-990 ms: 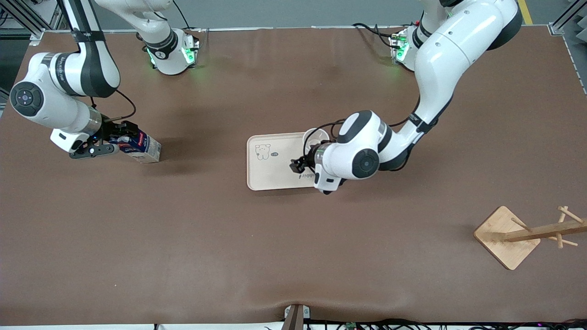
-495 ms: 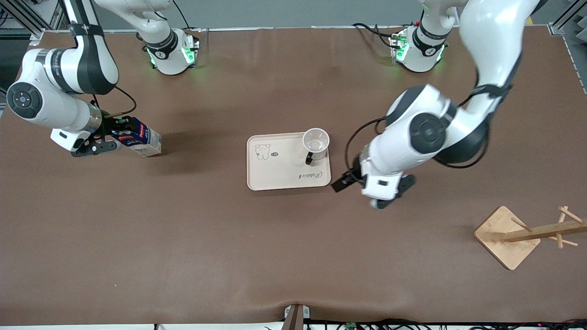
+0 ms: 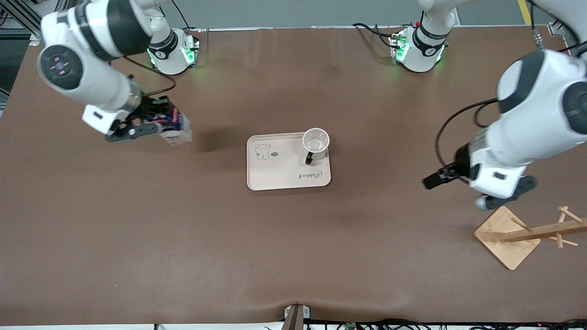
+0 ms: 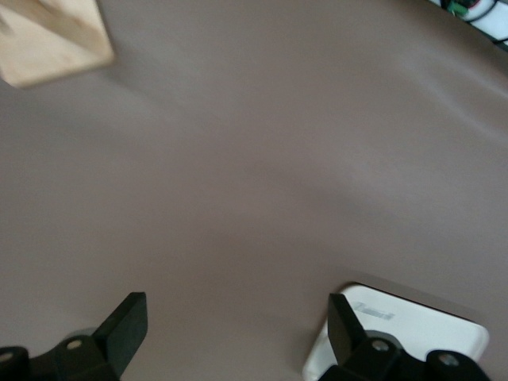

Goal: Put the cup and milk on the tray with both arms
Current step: 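Release the mug and withdraw the left gripper while the right lifts milk, then lower the milk carton onto the tray beside the mug with the right gripper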

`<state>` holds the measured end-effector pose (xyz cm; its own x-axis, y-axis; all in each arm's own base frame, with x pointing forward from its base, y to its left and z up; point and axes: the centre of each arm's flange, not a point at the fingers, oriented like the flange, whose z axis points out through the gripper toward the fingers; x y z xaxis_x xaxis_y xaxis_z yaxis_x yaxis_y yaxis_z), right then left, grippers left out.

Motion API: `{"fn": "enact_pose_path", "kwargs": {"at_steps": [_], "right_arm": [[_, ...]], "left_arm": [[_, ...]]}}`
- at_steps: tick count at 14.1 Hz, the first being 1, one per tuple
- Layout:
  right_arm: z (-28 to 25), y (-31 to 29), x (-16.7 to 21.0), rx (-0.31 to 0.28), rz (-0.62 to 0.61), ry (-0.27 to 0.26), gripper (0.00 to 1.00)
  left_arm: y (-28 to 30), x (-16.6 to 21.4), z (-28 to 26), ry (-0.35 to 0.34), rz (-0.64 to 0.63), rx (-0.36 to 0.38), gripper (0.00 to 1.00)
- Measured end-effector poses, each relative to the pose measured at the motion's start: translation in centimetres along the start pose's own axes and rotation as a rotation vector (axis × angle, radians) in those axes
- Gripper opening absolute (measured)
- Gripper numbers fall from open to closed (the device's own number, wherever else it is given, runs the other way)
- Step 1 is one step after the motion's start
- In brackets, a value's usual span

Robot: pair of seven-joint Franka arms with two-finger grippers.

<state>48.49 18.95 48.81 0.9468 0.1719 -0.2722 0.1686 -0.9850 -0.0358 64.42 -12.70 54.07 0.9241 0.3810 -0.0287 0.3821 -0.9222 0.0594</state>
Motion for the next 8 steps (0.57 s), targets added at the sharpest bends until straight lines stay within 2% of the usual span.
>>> {"fn": "enact_pose_path", "kwargs": {"at_steps": [2, 5, 8], "right_arm": [[-0.3, -5.3, 0.7, 0.014, 0.034, 0.008, 0.56], [0.3, -11.2, 4.0, 0.015, 0.04, 0.027, 0.56], [2.9, -16.2, 7.2, 0.026, 0.052, 0.072, 0.56]], "left_arm": [[-2.8, 0.4, -2.5, 0.039, 0.079, 0.045, 1.0], [-4.9, -0.1, -5.8, 0.088, 0.166, 0.073, 1.0], [-6.2, -1.5, -9.1, 0.126, 0.251, 0.107, 1.0]]}}
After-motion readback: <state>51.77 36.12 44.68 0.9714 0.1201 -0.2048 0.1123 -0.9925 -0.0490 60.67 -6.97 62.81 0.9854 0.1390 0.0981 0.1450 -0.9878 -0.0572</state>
